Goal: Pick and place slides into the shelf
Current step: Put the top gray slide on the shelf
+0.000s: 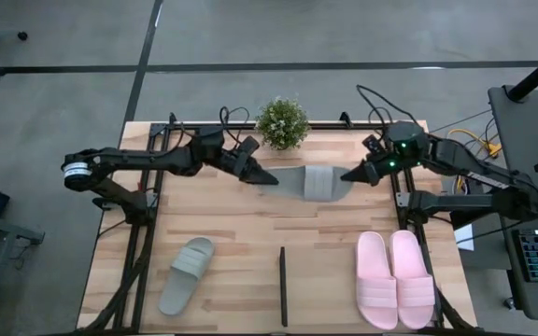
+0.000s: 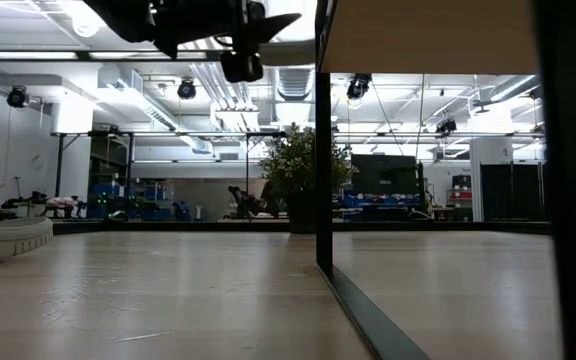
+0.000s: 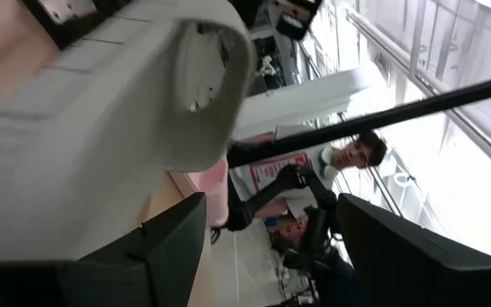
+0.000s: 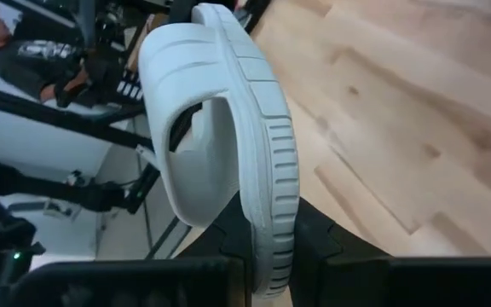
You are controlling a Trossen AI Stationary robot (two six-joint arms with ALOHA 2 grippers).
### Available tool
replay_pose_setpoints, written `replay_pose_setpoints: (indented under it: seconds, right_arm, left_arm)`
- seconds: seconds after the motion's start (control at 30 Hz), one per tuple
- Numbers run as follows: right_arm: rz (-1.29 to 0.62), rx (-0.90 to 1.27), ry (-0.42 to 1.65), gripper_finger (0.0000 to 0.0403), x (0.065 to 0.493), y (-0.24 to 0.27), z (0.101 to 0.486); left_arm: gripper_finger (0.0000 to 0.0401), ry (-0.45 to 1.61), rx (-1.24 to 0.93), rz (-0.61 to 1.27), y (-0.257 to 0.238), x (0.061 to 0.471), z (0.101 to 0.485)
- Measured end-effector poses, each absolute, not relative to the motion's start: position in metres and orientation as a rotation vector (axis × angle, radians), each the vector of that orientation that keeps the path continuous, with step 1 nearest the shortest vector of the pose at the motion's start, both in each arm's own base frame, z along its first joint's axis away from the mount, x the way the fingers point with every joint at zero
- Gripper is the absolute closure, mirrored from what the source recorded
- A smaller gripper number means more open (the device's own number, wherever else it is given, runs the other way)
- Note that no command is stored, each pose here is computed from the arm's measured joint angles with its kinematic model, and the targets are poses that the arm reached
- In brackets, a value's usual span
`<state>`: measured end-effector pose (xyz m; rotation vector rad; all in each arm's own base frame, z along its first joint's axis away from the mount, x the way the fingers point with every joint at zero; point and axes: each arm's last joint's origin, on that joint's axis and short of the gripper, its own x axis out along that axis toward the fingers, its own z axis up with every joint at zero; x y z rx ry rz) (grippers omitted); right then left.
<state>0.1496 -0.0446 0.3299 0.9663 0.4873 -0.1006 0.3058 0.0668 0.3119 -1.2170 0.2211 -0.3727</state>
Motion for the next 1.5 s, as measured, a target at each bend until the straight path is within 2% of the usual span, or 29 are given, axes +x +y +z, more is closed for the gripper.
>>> replay_pose_setpoints:
  seconds: [0.33, 0.5, 0.8, 1.27, 1.5]
  right_arm:
    - [-0.225, 0.928, 0.393, 0.0373, 0.13, -0.042, 0.337]
    - [-0.305, 0.905, 0.359, 0.0373, 0.129, -0.044, 0.338]
    - [-0.397, 0.842, 0.261, 0.0373, 0.129, -0.048, 0.343]
    - [-0.351, 0.839, 0.125, 0.0373, 0.136, -0.051, 0.356]
    - [-0.356, 0.844, 0.151, 0.0373, 0.141, -0.053, 0.352]
  left_arm:
    - [0.0152, 0.158, -1.214, -0.289, 0.081, 0.303, 0.312]
    - [0.0152, 0.089, -1.197, -0.198, 0.084, 0.304, 0.312]
    - [0.0152, 0.078, -1.198, -0.17, 0.085, 0.306, 0.309]
    - [0.0152, -0.038, -1.132, 0.026, 0.091, 0.308, 0.304]
    - [0.0152, -0.114, -1.087, 0.014, 0.092, 0.308, 0.312]
